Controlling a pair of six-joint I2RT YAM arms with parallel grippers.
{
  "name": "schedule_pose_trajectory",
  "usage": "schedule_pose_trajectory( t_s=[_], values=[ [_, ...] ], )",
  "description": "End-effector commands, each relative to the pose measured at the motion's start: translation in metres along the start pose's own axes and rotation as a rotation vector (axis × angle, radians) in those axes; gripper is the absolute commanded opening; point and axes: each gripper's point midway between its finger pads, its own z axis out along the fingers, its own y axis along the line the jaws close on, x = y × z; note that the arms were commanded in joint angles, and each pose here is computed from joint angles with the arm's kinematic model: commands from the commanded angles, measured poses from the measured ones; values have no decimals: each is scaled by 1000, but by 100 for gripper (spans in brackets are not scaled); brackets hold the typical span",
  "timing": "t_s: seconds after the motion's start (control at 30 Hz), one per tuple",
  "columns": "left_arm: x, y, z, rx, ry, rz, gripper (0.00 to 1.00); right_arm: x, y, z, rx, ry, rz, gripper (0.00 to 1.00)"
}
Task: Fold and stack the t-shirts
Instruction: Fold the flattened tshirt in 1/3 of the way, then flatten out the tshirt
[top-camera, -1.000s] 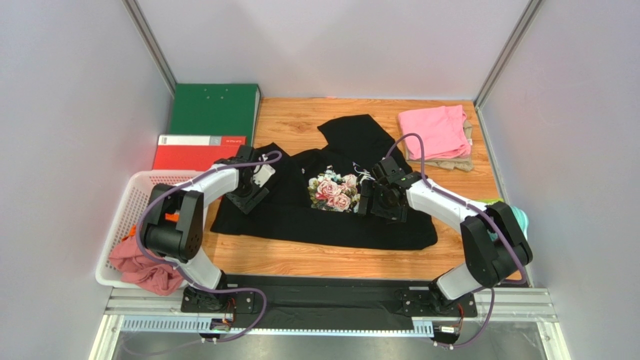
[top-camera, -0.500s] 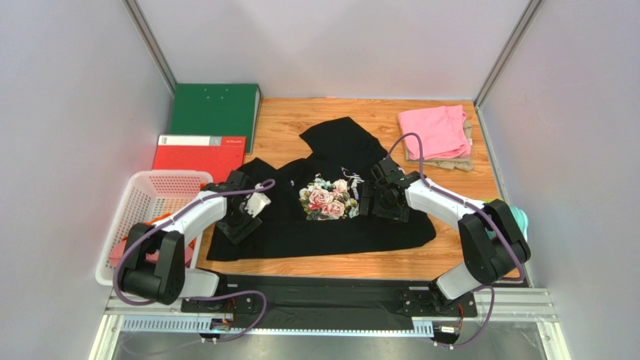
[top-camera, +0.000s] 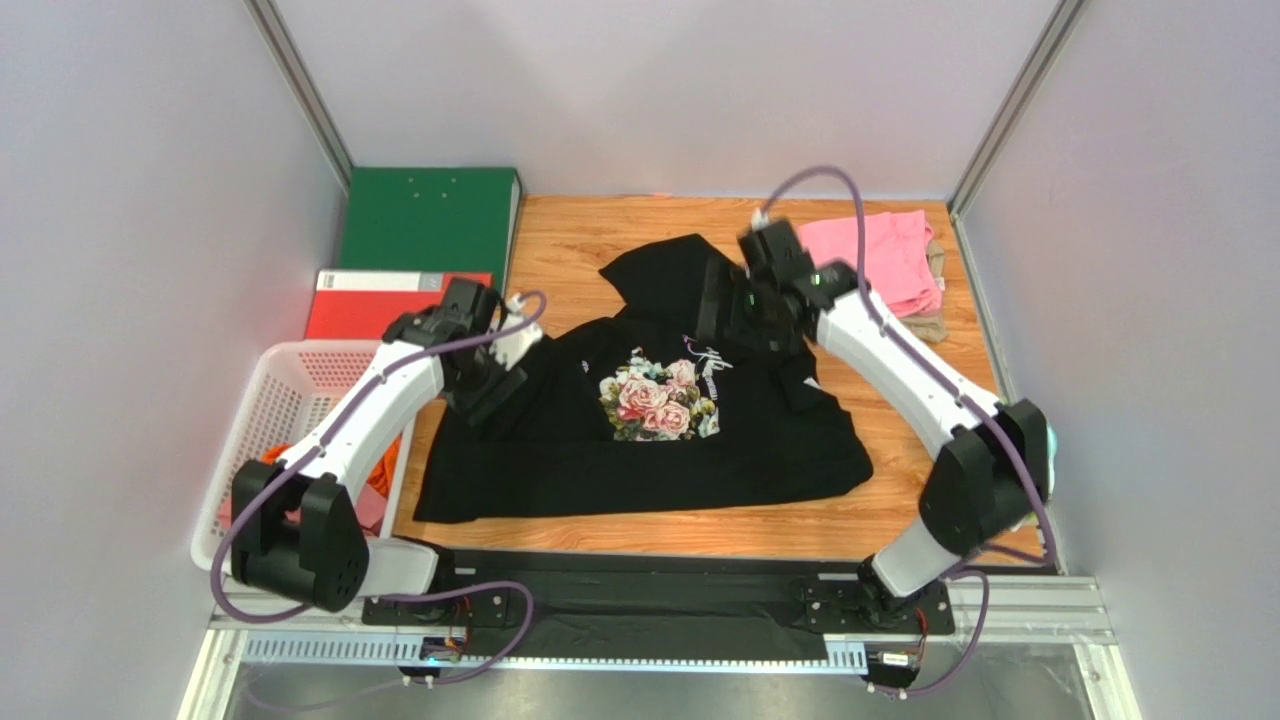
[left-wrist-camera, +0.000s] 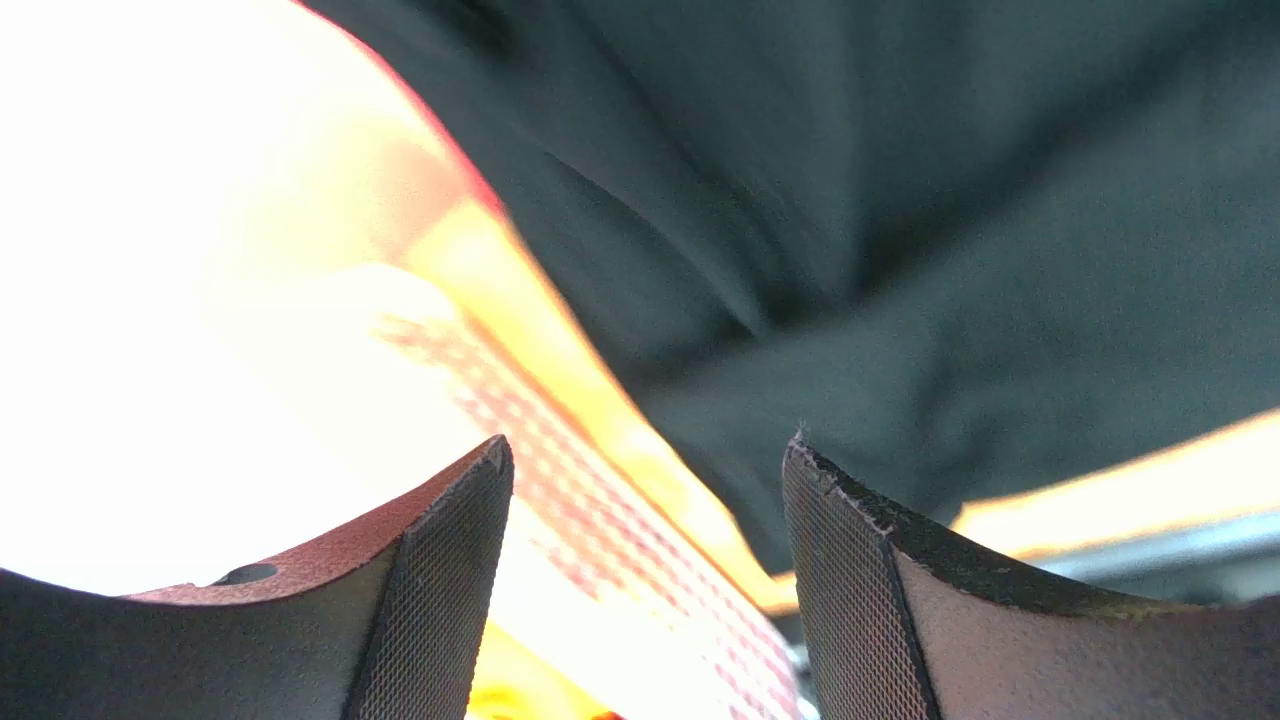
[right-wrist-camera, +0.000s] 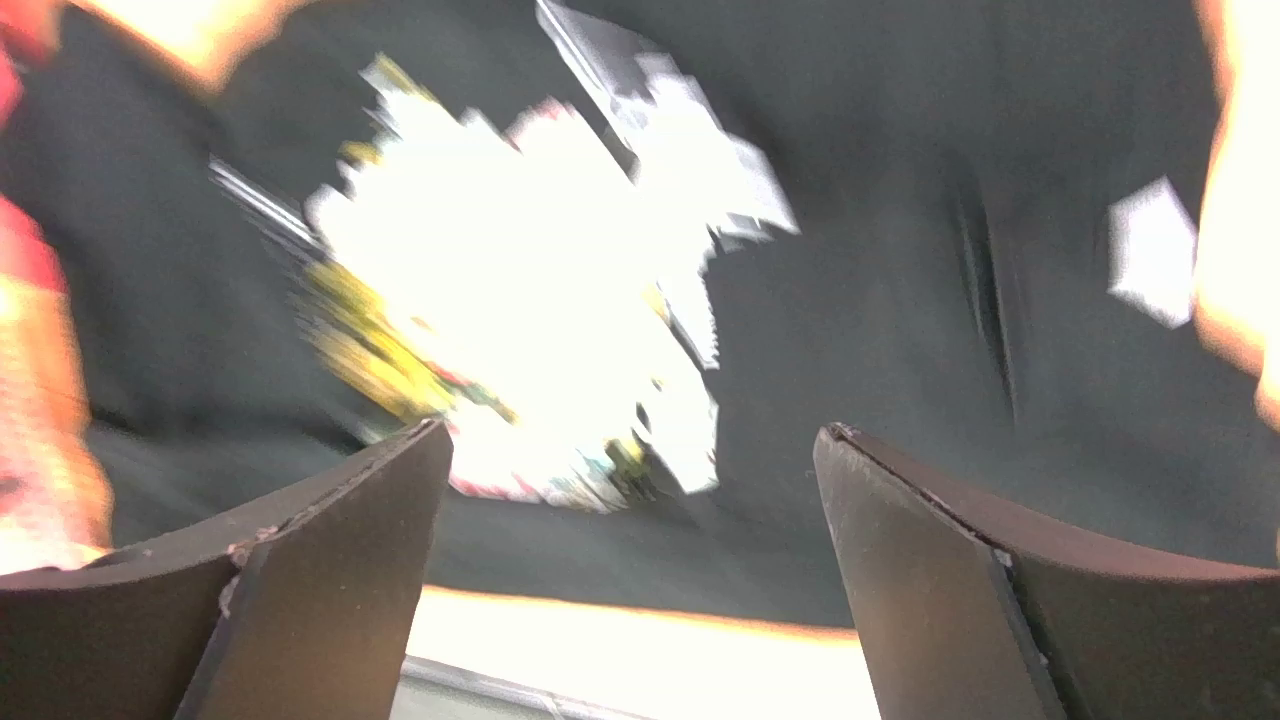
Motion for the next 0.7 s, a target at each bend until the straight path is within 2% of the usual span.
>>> schedule_pose_trajectory(
  t_s=[0.0, 0.03, 0.07, 0.1, 0.13, 0.17, 0.2, 0.23, 0.43, 0.67],
  values=[
    [-48, 47, -16, -137, -80, -84, 74, -114, 36, -2, -29, -192, -84, 100],
    [-52, 49, -7, -124, -58, -99, 74, -125, 36, 7, -19, -188, -91, 100],
    [-54, 52, -3, -117, -50, -116, 74, -132, 31, 41, -1, -142, -99, 100],
    [-59, 56, -1, -97, -53, -142, 74, -160, 42, 37, -26, -193, -97, 100],
    [-58, 56, 9, -69, -28, -157, 73, -168, 34, 47, -16, -168, -84, 100],
    [-59, 57, 13, -52, -25, -189, 73, -163, 23, 86, 13, -100, -78, 100],
    [-60, 60, 15, -20, -42, -229, 73, -183, 35, 79, -40, -132, -68, 100],
    [-58, 61, 21, 5, -33, -252, 73, -178, 19, 105, -24, -71, -43, 100],
    [-48, 76, 41, 28, 2, -310, 73, -192, -13, 130, -80, -78, 80, 100],
    [-56, 81, 57, 39, 15, -323, 73, -178, -28, 152, -63, -33, 72, 100]
  ],
)
